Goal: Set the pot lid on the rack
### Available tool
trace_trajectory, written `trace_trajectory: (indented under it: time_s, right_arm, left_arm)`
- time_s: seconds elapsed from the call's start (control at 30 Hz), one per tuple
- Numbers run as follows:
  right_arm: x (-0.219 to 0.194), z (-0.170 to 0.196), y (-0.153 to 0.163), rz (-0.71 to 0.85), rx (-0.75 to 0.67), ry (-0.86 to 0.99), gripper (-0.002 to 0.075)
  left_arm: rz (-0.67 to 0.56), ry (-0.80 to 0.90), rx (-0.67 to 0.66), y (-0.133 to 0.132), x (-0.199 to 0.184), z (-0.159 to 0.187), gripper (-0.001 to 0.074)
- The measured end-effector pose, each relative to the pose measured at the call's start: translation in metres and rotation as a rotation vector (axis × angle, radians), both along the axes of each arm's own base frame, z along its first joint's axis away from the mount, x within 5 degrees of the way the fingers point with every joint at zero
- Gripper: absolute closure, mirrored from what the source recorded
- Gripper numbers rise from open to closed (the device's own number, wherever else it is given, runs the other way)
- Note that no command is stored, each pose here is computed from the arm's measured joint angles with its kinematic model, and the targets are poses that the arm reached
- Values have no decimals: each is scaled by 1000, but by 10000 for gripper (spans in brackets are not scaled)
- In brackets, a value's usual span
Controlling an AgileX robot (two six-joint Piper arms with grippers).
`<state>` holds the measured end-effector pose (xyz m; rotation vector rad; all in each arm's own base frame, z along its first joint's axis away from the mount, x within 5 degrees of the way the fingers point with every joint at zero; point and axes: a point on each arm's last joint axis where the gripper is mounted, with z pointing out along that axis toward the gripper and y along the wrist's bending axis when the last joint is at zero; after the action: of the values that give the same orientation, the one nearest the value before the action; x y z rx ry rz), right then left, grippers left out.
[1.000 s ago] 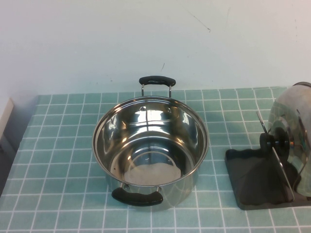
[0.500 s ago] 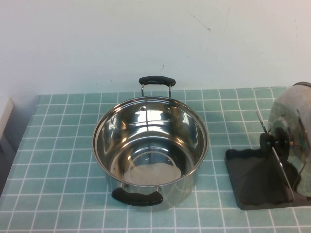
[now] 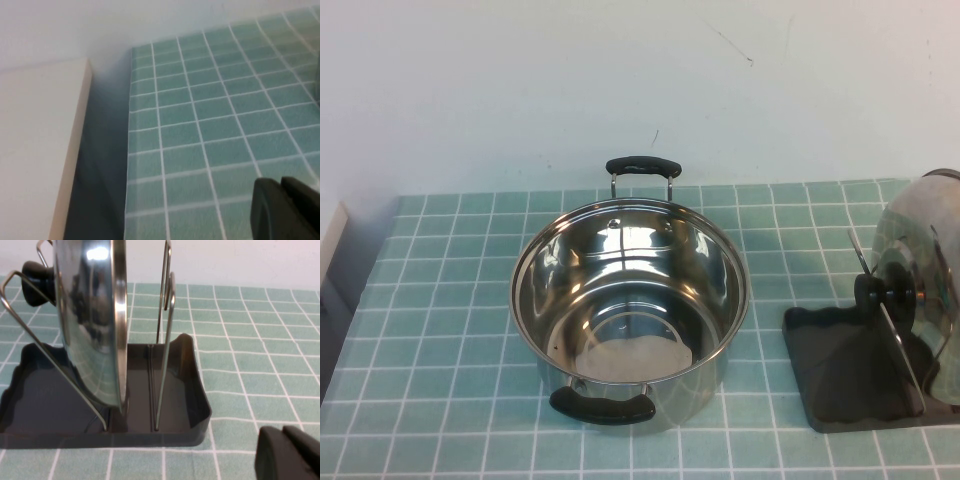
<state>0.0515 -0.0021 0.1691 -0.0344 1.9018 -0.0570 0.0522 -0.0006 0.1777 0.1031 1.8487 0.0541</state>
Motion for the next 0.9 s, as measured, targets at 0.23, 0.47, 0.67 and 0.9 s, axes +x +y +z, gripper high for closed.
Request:
trace_trajectory:
  time_s: [0.23,0.47,0.67,0.9]
  right_arm:
    - [0,0,0,0,2,0,727]
    - [0,0,0,0,2,0,727]
    - [0,0,0,0,2,0,727]
    - [0,0,0,0,2,0,727]
  left_arm:
    - [-6,-29,-91,-3,1,0,737]
    - [-7,-20,-98,-3,1,-1,737]
    - [-7,-20,-98,-3,1,-1,737]
    - [-7,-20,-98,-3,1,-1,737]
